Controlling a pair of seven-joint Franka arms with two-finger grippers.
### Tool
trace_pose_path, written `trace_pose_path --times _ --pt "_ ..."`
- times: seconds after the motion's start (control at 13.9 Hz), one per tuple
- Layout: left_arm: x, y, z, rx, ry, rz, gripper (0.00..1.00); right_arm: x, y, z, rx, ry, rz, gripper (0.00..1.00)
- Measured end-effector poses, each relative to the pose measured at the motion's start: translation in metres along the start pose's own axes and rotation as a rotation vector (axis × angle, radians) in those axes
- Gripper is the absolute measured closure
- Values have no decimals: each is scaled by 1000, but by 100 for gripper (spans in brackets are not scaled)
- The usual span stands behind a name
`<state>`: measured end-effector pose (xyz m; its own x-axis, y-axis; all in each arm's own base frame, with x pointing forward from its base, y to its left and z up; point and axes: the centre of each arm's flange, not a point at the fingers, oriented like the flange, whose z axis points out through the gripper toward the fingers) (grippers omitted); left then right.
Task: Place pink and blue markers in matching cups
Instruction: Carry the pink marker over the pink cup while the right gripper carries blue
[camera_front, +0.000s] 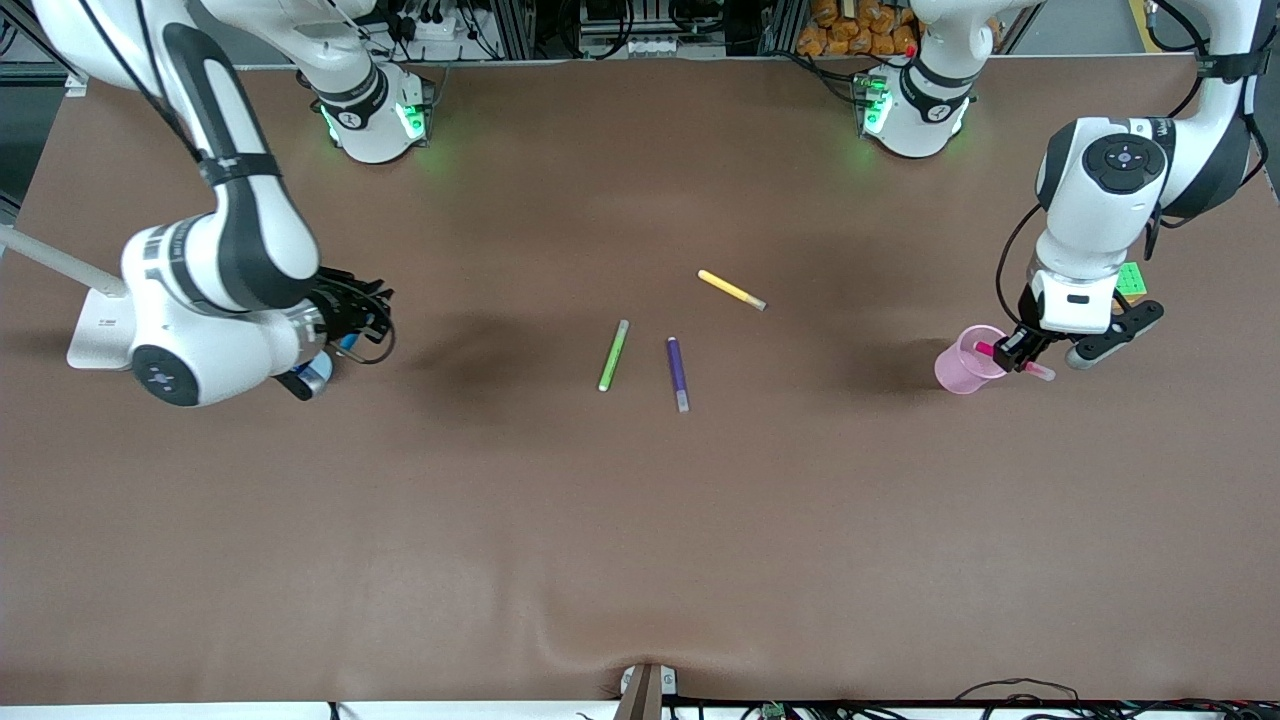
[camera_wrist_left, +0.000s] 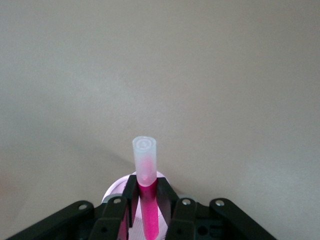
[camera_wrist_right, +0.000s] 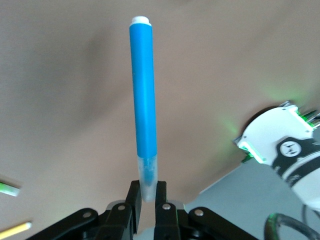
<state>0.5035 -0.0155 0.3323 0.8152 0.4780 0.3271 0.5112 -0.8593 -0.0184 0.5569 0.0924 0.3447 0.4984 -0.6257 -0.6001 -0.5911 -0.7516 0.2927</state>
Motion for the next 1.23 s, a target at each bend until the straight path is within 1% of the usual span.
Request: trace_pose_path --times 0.14,0.36,0.43,0.65,0.87,1.01,1.08,1.15,1.23 --pt "-6 -6 7 -6 -5 -5 79 20 25 -7 7 -30 -33 85" --pt "-8 -15 13 -4 -10 -19 79 41 55 -15 57 -99 -71 85" --pt "-9 -17 14 -5 -11 -22 79 49 68 -18 72 -112 -94 85" --pt "-13 -18 19 -9 -18 -21 79 73 99 -22 106 -135 -145 85" --pt "-15 -17 25 -10 -29 -19 79 89 105 -14 109 -153 -175 85" --pt "-16 -16 28 -13 -33 -18 76 99 107 -7 107 -165 -191 85" --pt "-16 -16 29 -15 -34 -18 67 105 108 -3 107 -170 -200 85" --pt "-16 -16 29 -16 -34 -18 56 111 110 0 109 -173 -206 85" --pt "-15 -15 29 -18 -32 -19 48 116 112 2 111 -176 -206 85"
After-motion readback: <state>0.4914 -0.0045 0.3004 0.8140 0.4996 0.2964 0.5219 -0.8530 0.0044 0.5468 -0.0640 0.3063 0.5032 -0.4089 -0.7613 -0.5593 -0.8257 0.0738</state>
